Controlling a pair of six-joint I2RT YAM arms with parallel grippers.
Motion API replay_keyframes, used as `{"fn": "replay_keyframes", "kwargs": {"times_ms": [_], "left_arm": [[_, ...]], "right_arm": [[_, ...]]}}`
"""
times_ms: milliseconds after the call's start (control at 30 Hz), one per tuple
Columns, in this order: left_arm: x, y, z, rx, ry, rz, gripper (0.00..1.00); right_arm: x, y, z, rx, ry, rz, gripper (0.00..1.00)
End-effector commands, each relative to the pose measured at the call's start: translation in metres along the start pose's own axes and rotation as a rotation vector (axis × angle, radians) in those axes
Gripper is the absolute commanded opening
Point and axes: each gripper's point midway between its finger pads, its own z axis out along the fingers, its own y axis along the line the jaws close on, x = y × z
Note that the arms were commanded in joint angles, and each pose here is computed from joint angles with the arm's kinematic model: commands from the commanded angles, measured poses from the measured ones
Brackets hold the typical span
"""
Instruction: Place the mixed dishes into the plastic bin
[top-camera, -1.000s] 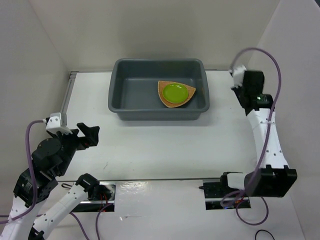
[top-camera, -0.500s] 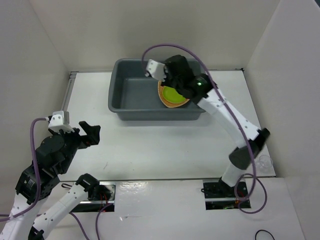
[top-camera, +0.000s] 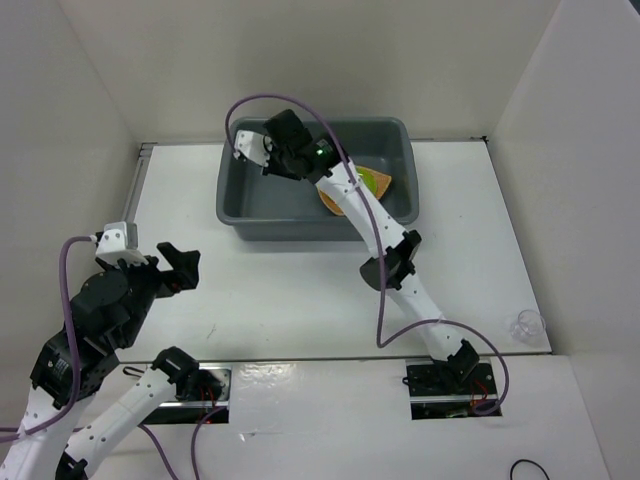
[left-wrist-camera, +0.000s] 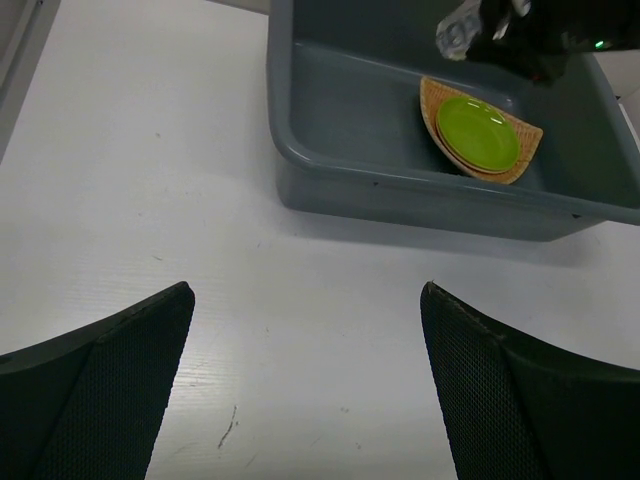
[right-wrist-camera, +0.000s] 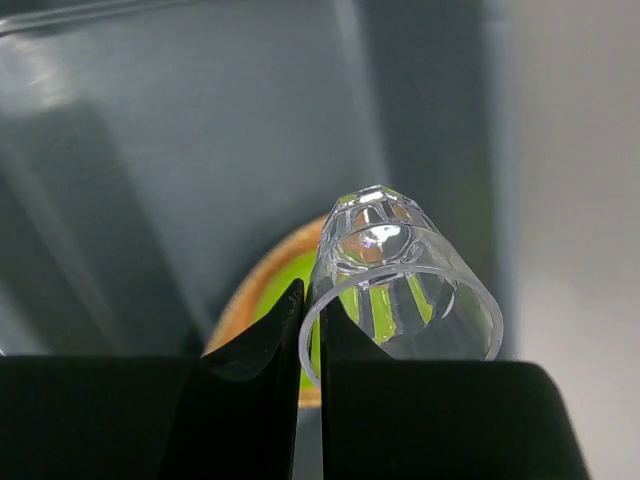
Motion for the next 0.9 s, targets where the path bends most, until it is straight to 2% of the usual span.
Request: {"fn": "replay_keyframes", "kwargs": {"times_ms": [0,67,200,333,500,533,567,633,667,700,800,833,867], "left_arm": [[-0.007,0.0,-0.001,-0.004,-0.037,-0.033,1.0],[-0.007,0.0,-0.001,-0.004,-0.037,-0.033,1.0],[-0.006,0.0,0.001,-0.008,-0.029,-0.029,1.0],[-0.004,-0.001,0.005,-0.015,-0.013,-0.02,1.0],[-0.001,-0.002,0.009,-0.023,0.003,-0.011,1.0],[0.0,-0.003,0.011,-0.026,0.01,-0.007,1.0],[0.0,-0.003,0.011,-0.026,0.01,-0.007,1.0],[0.0,-0.003,0.011,-0.026,0.01,-0.007,1.0],[0.0,-0.003,0.011,-0.026,0.01,-0.007,1.0],[0.002,-0.003,0.013,-0.03,0.018,-0.002,1.0],[0.002,-0.005,0.013,-0.022,0.022,-0.002,1.0],[0.002,-0.005,0.013,-0.022,0.022,-0.002,1.0],[0.002,-0.005,0.013,-0.022,0.022,-0.002,1.0]], "right_arm": [[0.0,0.028,0.012,-0.107,-0.026,0.02,0.0],[0.014,0.052,0.041,-0.166,0.017,0.012,0.0],[0.032,0.062,0.075,-0.187,0.044,0.003,0.0],[0.064,0.073,0.109,-0.185,0.124,-0.002,0.0],[0.078,0.07,0.127,-0.166,0.138,0.011,0.0],[0.08,0.072,0.131,-0.156,0.147,0.022,0.02],[0.082,0.064,0.131,-0.117,0.162,0.02,0.07],[0.084,0.058,0.131,-0.087,0.173,0.019,0.29],[0.084,0.058,0.131,-0.088,0.173,0.01,0.41],[0.075,0.048,0.123,-0.064,0.15,0.015,0.64],[0.053,0.019,0.094,-0.004,0.09,0.04,0.94],[0.045,0.007,0.085,0.032,0.07,0.057,0.99],[0.036,-0.004,0.073,0.059,0.043,0.063,0.99]]}}
